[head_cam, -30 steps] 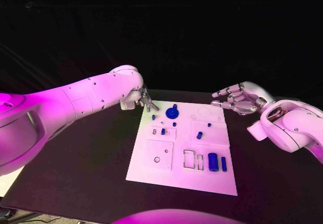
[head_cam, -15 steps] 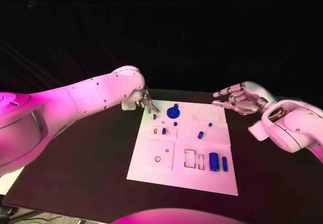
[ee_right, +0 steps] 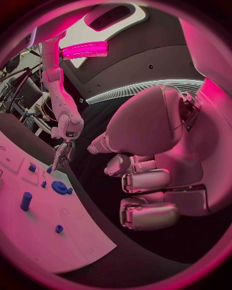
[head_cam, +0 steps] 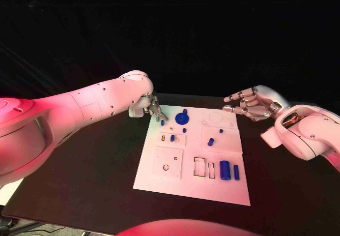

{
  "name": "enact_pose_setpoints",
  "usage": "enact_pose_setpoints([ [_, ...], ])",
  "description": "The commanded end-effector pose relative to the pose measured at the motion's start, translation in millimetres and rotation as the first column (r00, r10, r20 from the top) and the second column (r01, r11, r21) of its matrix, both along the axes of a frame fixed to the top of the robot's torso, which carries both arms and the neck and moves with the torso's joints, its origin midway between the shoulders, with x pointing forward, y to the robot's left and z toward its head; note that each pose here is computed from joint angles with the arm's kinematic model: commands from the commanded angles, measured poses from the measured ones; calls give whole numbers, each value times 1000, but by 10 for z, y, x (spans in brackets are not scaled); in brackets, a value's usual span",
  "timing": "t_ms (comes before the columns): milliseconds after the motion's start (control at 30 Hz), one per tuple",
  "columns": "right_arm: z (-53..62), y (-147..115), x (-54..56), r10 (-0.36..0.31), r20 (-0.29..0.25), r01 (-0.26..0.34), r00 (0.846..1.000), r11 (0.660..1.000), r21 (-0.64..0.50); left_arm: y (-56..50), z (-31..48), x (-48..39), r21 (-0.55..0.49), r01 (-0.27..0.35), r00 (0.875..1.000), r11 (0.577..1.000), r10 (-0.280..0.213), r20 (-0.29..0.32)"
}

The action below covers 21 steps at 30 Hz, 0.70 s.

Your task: Assemble the parts on the task board

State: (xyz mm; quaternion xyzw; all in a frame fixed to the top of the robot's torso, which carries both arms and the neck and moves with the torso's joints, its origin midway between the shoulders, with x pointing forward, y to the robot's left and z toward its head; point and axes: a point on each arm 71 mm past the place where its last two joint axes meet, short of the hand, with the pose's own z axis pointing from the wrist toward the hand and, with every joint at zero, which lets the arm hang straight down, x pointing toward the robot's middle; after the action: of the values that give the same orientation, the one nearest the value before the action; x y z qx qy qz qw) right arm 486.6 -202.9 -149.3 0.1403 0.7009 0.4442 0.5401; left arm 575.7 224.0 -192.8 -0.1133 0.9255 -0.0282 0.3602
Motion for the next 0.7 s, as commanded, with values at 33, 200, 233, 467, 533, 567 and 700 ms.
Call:
enact_pose_setpoints([
  [33,-2,17,-6,16,2,-16,1000,1000,-3,-35,-14,-9,-14,24,999,1000,-24,-21],
  [200,-2,19,-7,17,2,-17,1000,1000,-3,-44,-22,-10,-14,28,999,999,-29,-24],
  [233,-2,20,-7,17,2,-17,1000,1000,-3,-47,-24,-11,-15,29,999,999,-30,-26],
  [467,-2,22,-6,18,2,-18,1000,1000,-3,-65,-53,-12,-20,30,999,999,-31,-27],
  [533,-2,22,-5,18,2,-18,1000,1000,-3,-67,-59,-12,-23,28,999,999,-28,-25],
  [567,-2,22,-5,18,2,-18,1000,1000,-3,-67,-61,-11,-24,26,999,999,-26,-23],
  [700,-3,22,-5,18,2,-18,1000,1000,-3,-63,-64,-6,-32,19,1000,999,-19,-16],
])
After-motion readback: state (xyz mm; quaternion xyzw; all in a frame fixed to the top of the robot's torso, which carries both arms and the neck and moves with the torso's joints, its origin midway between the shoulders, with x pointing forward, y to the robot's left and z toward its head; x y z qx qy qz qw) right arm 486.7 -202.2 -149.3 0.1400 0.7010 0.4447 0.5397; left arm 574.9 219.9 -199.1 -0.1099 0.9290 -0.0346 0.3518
